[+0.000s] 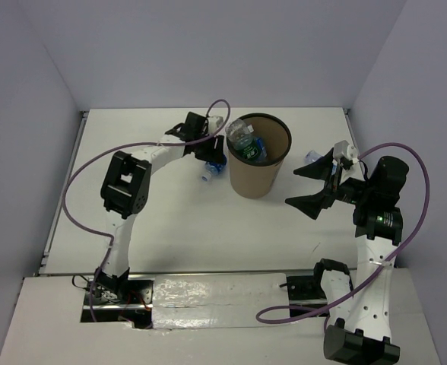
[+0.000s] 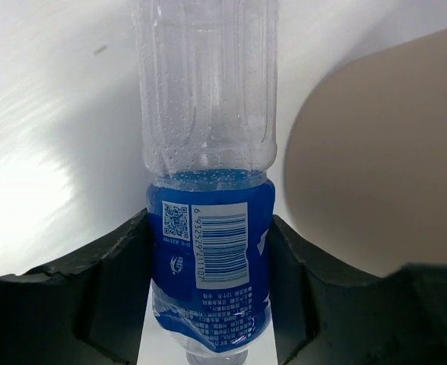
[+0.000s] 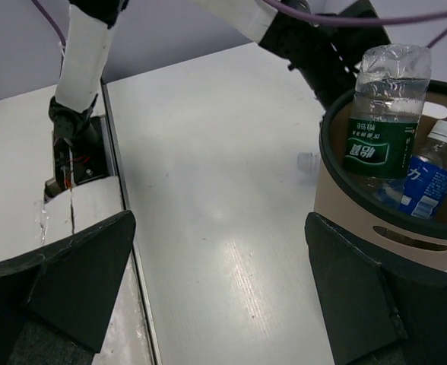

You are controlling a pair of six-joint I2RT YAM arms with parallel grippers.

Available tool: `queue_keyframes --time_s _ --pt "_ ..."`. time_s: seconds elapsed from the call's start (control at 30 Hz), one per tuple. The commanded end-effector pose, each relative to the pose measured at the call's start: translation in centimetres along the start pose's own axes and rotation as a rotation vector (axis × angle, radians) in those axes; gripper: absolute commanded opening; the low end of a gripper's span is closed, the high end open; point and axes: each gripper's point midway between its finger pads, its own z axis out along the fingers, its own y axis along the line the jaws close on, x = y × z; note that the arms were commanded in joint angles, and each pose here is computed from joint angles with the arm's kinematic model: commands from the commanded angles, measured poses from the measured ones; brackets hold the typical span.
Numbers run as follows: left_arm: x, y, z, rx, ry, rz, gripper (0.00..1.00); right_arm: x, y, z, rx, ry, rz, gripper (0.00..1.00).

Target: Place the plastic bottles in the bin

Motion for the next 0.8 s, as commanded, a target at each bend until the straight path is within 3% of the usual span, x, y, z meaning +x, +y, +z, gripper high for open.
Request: queue_keyframes --time_s 0.0,0.17,0.27,0.37,0.57,0.67,0.77 --pt "-5.3 0.6 -7.4 -0.069 -0.163 -0.057 0.01 -1.4 2.3 -0.2 -0.112 -0.028 -0.035 1.0" --pt "-9.0 2.4 -15.7 -0.158 -0.355 -0.149 0.0 -1.3 2.2 -0.2 -0.107 -0.028 -0.034 1.0" --pt "-12.0 0.8 -21.8 -0.165 -0.543 -0.134 0.0 -1.3 2.2 -0.2 -0.106 -0.028 -0.035 1.0" --pt "-14.9 -3.9 -28.2 -0.075 -0.74 -0.033 0.0 -1.3 2.1 -0.2 -0.101 -0.028 -0.037 1.0" --pt "-16.4 -15.9 -30.6 0.204 -0.887 0.234 0.0 -1.3 1.7 -0.3 -0.084 -0.027 -0.043 1.0" --pt "-16.4 -20.9 -30.2 0.272 -0.95 0.324 0.0 -1.3 1.6 -0.3 -0.075 -0.025 -0.046 1.0" --pt "-17.4 -23.4 -29.4 0.266 -1.016 0.355 0.0 -1.4 1.6 -0.4 -0.064 -0.025 -0.052 1.0"
